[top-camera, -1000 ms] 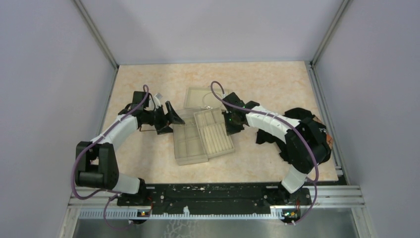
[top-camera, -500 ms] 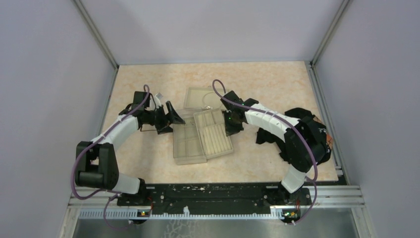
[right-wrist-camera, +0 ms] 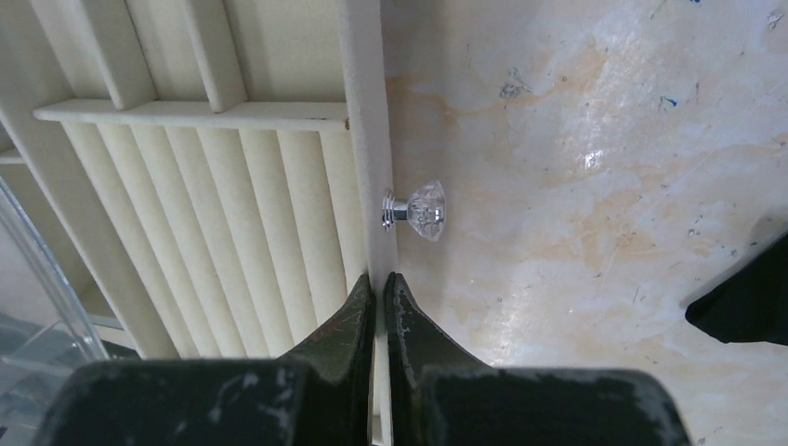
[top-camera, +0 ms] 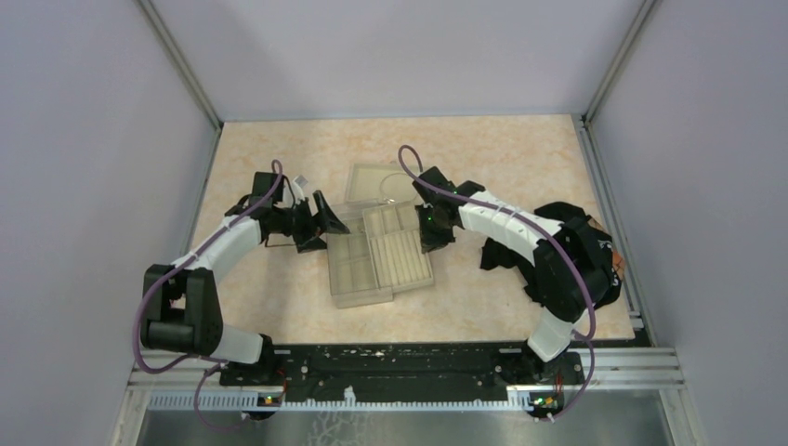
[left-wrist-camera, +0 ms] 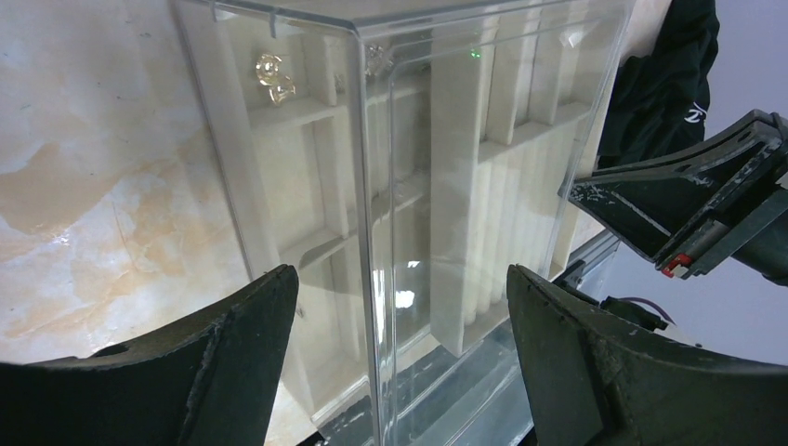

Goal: Organize the mixed jewelry

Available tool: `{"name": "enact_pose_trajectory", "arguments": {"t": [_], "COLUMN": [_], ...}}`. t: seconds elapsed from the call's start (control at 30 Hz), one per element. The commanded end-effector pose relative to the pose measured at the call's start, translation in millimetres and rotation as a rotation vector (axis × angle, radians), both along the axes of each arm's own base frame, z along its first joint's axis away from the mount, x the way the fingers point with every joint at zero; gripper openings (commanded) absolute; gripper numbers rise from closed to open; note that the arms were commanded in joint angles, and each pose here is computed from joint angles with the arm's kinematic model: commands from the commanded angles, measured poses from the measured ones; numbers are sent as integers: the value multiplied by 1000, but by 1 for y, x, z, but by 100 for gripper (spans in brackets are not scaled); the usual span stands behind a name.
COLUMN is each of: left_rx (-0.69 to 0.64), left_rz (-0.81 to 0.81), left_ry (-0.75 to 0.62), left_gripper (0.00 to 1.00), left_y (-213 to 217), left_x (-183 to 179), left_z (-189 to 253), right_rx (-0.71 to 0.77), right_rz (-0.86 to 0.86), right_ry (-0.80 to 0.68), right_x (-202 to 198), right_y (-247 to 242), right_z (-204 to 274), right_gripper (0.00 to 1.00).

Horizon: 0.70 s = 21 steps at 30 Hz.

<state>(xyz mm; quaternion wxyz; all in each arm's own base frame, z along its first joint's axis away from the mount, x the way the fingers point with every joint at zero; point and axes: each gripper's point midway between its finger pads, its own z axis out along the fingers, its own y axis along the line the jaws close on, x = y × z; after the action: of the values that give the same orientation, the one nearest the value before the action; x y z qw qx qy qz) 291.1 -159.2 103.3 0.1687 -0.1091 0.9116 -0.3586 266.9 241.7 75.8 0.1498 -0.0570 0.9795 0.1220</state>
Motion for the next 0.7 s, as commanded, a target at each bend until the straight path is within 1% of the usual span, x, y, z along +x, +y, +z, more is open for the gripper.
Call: {"name": "enact_pose_trajectory", "arguments": {"t": [0.0,0.27,0.43,0.67], "left_rx": [-21,-26,-30,-33], "left_rz": [-30,-35,-37,-33], "left_ry": [0,-3,-1,-8], "left_gripper": [88,88,88,88], "left_y": [-7,-8,-8,-9], "left_x": [-5,-6,-6,-5], "left_z": [5,5,5,6], "right_rx": [111,153,168,234], "right_rz": [-4,10,39,69], "right_ry": [-93,-71,-63,-46], "right_x": [24,19,14,6], "right_y": [19,30,49,81], "right_z": [37,32,28,26], "right_gripper": [0,0,0,0]}}
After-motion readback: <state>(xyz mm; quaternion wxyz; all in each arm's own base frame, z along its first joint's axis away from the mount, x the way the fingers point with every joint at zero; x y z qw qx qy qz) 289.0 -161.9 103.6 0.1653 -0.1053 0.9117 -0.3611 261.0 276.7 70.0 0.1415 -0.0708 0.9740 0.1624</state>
